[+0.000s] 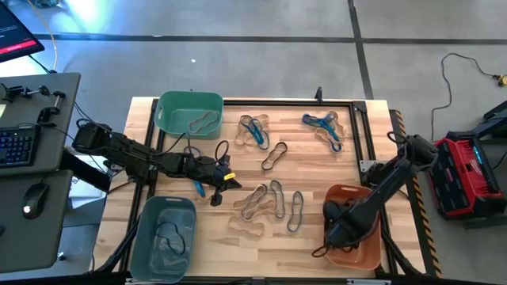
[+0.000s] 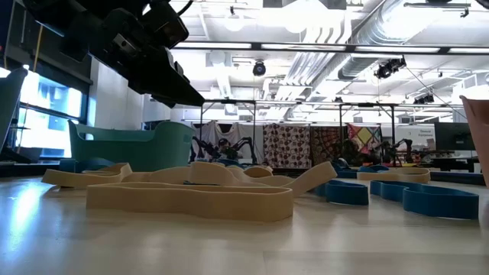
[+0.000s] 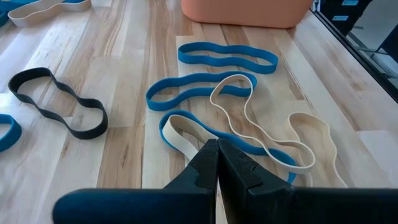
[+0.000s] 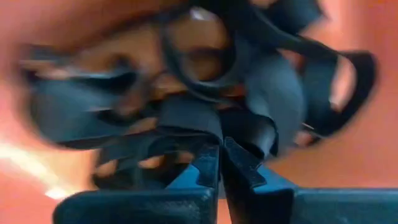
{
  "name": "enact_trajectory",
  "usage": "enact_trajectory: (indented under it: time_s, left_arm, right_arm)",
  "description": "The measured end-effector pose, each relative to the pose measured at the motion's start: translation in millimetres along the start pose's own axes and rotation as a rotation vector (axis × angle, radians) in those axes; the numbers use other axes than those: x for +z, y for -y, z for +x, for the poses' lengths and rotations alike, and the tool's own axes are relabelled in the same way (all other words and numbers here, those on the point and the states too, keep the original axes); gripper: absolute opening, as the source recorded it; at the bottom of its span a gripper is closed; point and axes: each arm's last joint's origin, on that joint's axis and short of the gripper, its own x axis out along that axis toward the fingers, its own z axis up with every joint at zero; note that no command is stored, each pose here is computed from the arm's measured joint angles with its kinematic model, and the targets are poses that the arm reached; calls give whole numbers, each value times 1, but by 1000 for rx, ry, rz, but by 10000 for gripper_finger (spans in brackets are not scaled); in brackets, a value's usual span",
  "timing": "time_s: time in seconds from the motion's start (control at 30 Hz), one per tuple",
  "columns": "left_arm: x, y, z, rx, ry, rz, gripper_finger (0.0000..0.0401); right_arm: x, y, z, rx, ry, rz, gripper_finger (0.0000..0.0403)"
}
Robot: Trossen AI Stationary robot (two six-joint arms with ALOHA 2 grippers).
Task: Sort rubber bands into baskets
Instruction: Put the black rubber band into the orange bin
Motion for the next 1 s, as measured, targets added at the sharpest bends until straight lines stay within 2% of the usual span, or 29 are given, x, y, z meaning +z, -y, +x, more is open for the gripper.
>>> enact_trajectory:
  time_s: [0.13, 0.23, 0.43, 0.53, 0.63, 0.8, 1.0]
  left_arm:
    - [0, 0, 0, 0, 0, 0, 0]
    - [0, 0, 0, 0, 0, 0, 0]
    - [0, 0, 0, 0, 1, -1, 0]
    - [0, 0, 0, 0, 0, -2, 0]
    - [0, 0, 0, 0, 0, -2, 0]
    - [0, 0, 0, 0, 0, -4, 0]
    - [1, 0, 0, -1, 7, -44, 0]
  right_arm:
    - [-7, 4, 1, -46, -5, 20, 7]
    - [-10, 3, -8, -66, -6, 49, 31]
    - [-19, -5, -36, -28, 12, 47, 101]
    - [-25, -11, -50, 28, 22, 34, 116]
    - [-34, -16, -56, 67, 30, 30, 99]
    - [-46, -19, -54, 99, 73, -3, 13]
    - [-43, -24, -83, 166, 316, -39, 2]
